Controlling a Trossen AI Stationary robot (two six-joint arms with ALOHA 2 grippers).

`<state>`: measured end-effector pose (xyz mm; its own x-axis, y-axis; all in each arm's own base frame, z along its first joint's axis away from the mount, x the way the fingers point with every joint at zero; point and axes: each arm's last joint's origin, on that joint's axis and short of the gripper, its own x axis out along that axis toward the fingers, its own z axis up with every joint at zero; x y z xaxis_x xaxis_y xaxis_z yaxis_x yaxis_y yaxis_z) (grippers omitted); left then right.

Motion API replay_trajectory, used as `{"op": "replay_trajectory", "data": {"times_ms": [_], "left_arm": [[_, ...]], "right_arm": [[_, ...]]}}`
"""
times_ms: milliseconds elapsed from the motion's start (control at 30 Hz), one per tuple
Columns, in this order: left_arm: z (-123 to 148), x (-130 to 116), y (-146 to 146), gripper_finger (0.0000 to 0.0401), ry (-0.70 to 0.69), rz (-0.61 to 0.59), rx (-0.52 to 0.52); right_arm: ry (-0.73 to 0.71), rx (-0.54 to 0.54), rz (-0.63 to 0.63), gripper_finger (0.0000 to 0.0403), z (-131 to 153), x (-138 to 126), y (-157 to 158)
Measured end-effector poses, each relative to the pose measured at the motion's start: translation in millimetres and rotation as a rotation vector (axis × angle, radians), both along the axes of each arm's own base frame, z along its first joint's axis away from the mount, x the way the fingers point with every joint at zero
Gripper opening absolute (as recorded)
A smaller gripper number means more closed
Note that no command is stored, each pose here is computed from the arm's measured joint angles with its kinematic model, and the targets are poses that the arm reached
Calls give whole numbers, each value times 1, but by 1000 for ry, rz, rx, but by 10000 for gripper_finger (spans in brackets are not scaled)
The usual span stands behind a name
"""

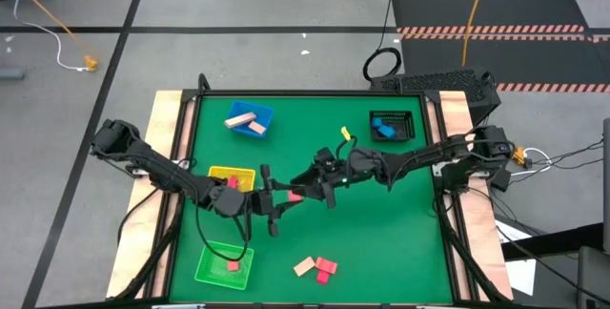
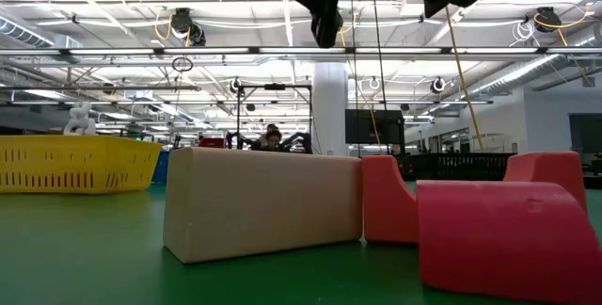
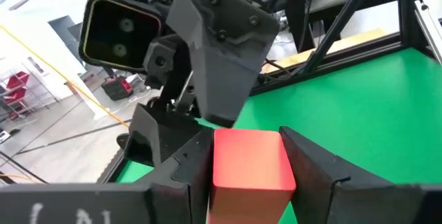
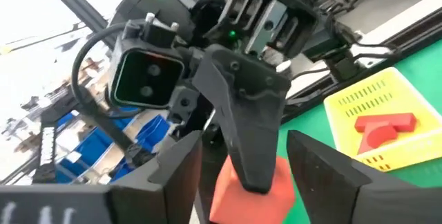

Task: Sort & place blocks by color
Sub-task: Put the right orange block into the green bin

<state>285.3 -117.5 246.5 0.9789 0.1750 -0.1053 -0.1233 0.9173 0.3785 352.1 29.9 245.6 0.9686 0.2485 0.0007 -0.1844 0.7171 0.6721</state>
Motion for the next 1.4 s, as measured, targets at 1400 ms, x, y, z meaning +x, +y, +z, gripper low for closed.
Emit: {"op": "replay_trajectory", "data": {"times_ms": [1400], "left_arm": [[1,-65,-9,143,631,-145,-1178]], "right_arm": [[332,-84,95,215,23,-52,13]]}}
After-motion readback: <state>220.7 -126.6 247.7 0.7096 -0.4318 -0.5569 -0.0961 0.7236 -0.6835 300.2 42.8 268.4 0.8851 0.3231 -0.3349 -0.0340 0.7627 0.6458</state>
